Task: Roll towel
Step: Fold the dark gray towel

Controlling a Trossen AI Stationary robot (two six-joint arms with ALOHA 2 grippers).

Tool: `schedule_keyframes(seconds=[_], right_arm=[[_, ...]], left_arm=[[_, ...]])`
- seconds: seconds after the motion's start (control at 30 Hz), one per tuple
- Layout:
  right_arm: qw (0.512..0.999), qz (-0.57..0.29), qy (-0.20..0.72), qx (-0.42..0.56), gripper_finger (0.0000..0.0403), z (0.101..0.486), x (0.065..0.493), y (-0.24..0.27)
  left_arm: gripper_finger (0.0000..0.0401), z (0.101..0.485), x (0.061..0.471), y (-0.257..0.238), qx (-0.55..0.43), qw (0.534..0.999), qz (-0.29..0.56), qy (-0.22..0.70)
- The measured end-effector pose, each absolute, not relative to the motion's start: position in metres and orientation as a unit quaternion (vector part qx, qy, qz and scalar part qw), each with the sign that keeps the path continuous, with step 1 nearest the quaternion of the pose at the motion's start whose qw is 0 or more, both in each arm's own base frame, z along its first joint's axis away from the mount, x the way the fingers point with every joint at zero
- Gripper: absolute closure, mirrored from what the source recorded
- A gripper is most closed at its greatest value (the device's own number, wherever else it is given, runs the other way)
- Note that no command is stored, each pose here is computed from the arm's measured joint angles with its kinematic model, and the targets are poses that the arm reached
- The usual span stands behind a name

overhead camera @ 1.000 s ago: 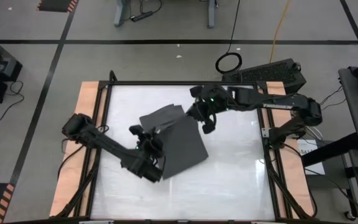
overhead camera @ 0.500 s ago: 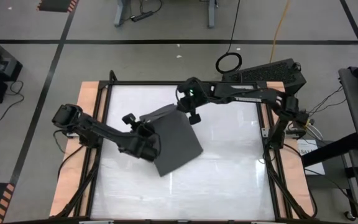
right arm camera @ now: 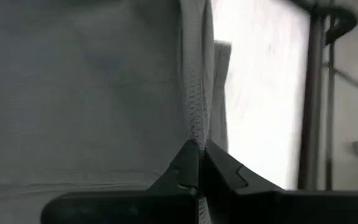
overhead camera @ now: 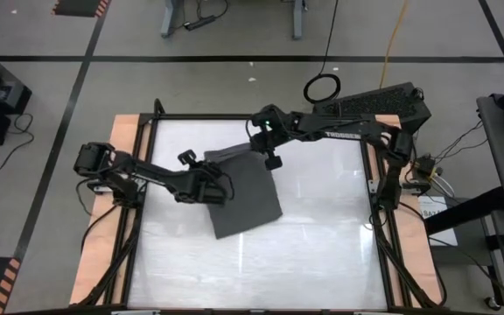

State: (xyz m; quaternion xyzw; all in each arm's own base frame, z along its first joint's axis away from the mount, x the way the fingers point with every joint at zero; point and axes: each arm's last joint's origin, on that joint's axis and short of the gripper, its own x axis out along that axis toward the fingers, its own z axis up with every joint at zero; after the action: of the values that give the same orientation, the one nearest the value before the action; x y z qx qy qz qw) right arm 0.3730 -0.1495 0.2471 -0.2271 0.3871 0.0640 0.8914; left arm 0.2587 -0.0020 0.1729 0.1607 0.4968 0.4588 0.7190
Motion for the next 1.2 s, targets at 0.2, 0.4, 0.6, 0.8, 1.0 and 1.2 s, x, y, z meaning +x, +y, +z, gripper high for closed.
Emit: schedule_keyframes(seconds=[0.2, 0.4, 0.6, 0.8, 1.0, 1.2], right_arm=[[0.902, 0.04, 0.362, -0.23, 0.0403, 0.292, 0.347, -0.143], [0.923, -0.008, 0.323, -0.207, 0.0403, 0.33, 0.322, -0.141], [0.916, -0.026, 0.366, -0.161, 0.0403, 0.311, 0.32, -0.162], [0.895, -0.015, 0.426, -0.135, 0.0403, 0.266, 0.332, -0.188], [0.897, -0.005, 0.425, -0.122, 0.0403, 0.241, 0.34, -0.205], [0.903, -0.024, 0.413, -0.115, 0.0403, 0.231, 0.343, -0.22]], left_arm=[[0.0392, 0.212, 0.257, -0.003, 0.153, 0.775, 0.445, 0.421], [0.0392, 0.238, 0.262, 0.018, 0.157, 0.801, 0.431, 0.384], [0.0392, 0.221, 0.268, 0.055, 0.091, 0.798, 0.403, 0.438], [0.0392, 0.211, 0.268, 0.062, 0.087, 0.786, 0.4, 0.464], [0.0392, 0.208, 0.264, 0.064, 0.058, 0.78, 0.396, 0.48], [0.0392, 0.205, 0.262, 0.079, 0.031, 0.774, 0.402, 0.488]])
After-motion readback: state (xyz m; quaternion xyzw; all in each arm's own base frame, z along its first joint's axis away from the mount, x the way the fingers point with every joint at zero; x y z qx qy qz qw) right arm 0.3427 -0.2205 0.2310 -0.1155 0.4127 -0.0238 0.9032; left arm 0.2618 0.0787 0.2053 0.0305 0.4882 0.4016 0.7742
